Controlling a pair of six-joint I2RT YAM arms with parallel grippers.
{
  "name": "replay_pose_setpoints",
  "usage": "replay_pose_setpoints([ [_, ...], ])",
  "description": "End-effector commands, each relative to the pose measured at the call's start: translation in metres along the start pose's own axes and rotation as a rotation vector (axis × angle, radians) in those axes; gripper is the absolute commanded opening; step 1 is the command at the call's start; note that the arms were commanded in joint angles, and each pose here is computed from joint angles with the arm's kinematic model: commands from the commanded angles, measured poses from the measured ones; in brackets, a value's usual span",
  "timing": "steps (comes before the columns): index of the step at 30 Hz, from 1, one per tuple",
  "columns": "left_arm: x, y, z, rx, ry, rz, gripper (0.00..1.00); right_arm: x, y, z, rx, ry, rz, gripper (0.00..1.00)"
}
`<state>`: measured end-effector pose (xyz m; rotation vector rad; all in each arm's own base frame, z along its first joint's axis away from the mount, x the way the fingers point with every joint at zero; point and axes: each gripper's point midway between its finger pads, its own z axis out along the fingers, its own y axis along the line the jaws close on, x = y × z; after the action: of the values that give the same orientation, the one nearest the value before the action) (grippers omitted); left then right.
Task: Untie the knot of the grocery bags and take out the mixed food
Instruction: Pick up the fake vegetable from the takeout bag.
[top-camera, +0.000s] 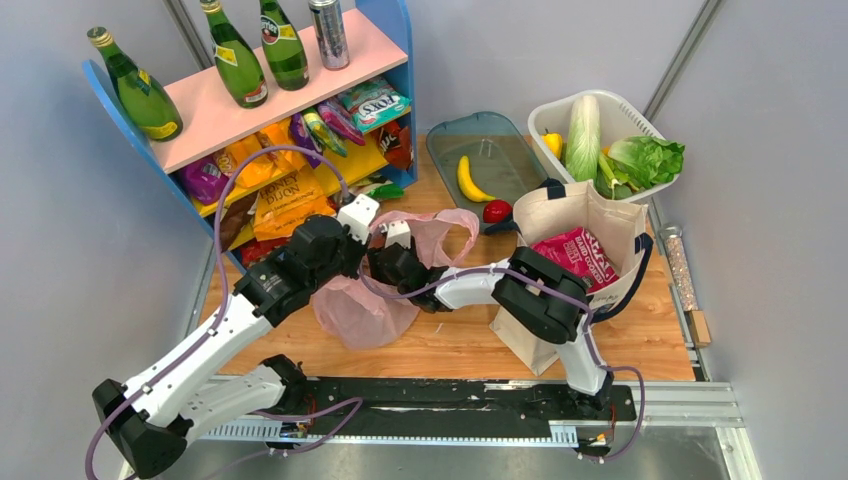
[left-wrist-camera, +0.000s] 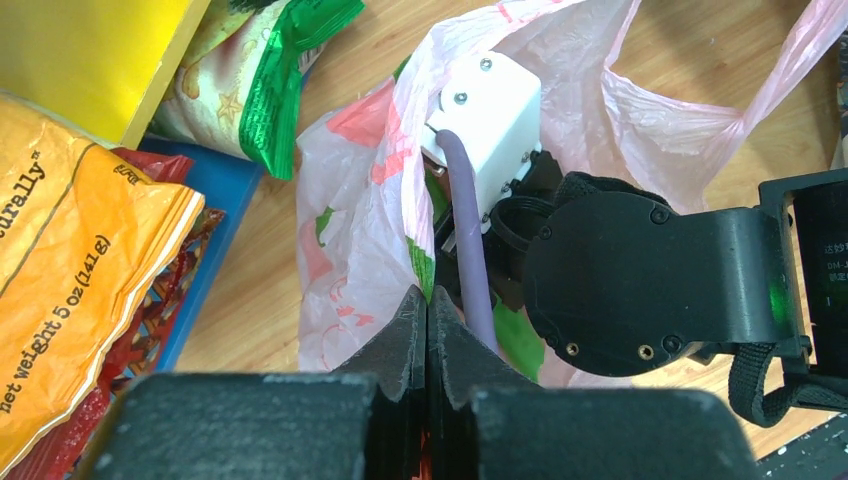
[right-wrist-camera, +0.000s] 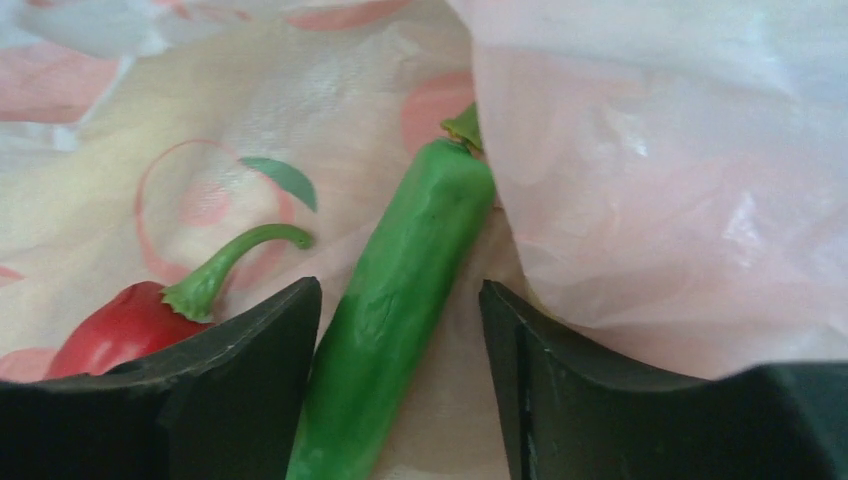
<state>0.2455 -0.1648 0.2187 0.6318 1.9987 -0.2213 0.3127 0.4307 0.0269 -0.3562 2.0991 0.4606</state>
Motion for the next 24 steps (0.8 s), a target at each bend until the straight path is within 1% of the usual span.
replay_pose_setpoints([
  [1,-0.011,0.001,-0.003,-0.004,-0.054,-0.010,0.00,0.041,-0.053,-0.011,0.185,0.117,-0.118,0.60],
  [3,-0.010,0.001,-0.003,-0.003,-0.050,-0.009,0.00,0.044,-0.058,-0.015,0.199,0.130,-0.115,0.53],
  [5,-0.009,0.000,-0.003,0.000,-0.049,-0.007,0.00,0.042,-0.060,-0.020,0.201,0.132,-0.100,0.40],
  [7,-0.008,-0.001,-0.002,0.007,-0.046,-0.002,0.00,0.034,-0.057,-0.025,0.178,0.125,-0.072,0.29],
  [9,-0.007,-0.004,0.000,0.023,-0.040,0.004,0.00,0.025,-0.044,-0.031,0.114,0.113,-0.047,0.19],
  [14,0.002,-0.002,0.007,0.003,0.011,0.016,0.00,-0.009,-0.009,-0.049,-0.084,0.028,-0.019,0.00],
  [21,0.014,0.012,0.013,-0.078,0.070,0.031,0.00,-0.044,0.005,-0.095,-0.258,-0.122,0.029,0.00],
  [24,0.021,0.020,0.015,-0.130,0.099,0.033,0.00,-0.048,0.006,-0.117,-0.327,-0.169,0.056,0.00],
])
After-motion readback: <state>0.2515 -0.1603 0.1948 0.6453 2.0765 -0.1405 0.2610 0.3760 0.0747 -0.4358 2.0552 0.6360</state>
